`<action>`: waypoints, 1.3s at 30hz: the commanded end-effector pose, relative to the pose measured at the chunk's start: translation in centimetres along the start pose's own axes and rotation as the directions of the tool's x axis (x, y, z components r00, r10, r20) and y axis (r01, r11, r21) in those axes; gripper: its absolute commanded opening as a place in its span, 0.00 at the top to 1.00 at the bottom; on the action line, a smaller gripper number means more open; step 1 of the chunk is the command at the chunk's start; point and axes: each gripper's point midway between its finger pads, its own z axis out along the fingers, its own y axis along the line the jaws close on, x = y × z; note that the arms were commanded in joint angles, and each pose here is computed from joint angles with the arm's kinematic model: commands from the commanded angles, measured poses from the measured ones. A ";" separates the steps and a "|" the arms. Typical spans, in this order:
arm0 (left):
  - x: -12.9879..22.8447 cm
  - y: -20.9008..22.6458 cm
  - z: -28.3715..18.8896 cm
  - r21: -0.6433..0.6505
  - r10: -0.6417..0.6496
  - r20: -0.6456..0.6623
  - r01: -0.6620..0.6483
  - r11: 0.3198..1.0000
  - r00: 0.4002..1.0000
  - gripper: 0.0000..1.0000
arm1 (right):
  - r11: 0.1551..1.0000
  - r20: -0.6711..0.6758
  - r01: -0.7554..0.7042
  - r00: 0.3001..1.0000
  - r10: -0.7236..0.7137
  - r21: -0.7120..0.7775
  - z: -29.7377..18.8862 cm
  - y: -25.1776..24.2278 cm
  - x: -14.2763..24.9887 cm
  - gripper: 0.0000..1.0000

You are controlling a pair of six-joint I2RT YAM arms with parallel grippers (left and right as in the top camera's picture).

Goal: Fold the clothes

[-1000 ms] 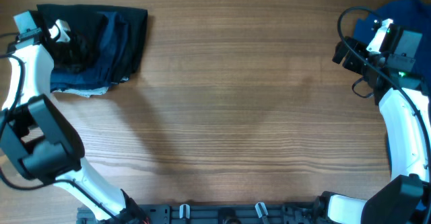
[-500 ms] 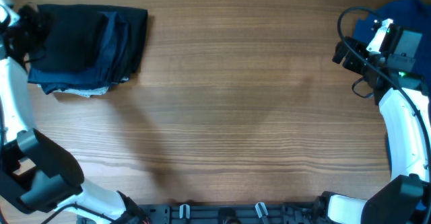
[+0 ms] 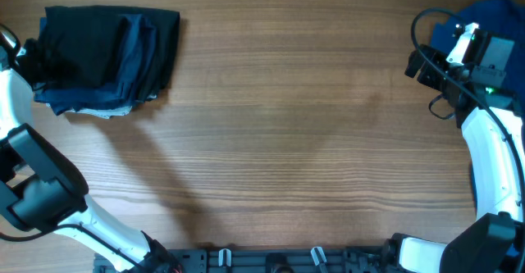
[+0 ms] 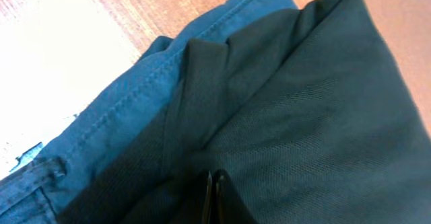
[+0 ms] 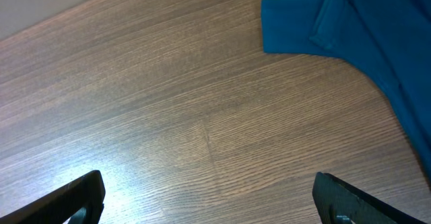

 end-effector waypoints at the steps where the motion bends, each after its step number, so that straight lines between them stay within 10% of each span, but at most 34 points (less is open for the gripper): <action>1: -1.9 -1.8 -2.7 0.041 -0.001 0.078 -0.002 0.999 0.997 0.96 | 1.000 -0.008 -0.013 1.000 0.013 0.020 0.4 -0.4 0.1 0.00; 14: -1.4 -16.3 -18.9 0.353 0.056 0.311 -0.170 0.920 0.949 0.94 | 1.000 -0.008 -0.013 1.000 0.013 0.020 0.4 -0.4 0.1 0.00; 24: 2.9 -15.9 -16.9 0.305 0.096 0.165 -0.143 0.941 0.982 0.00 | 1.000 -0.008 -0.013 1.000 0.013 0.020 0.4 -0.4 0.1 0.00; 39: 3.1 -15.6 -16.7 0.297 0.096 0.153 -0.138 0.945 0.984 0.00 | 1.000 -0.009 -0.012 1.000 0.012 0.022 0.4 -0.4 0.2 0.00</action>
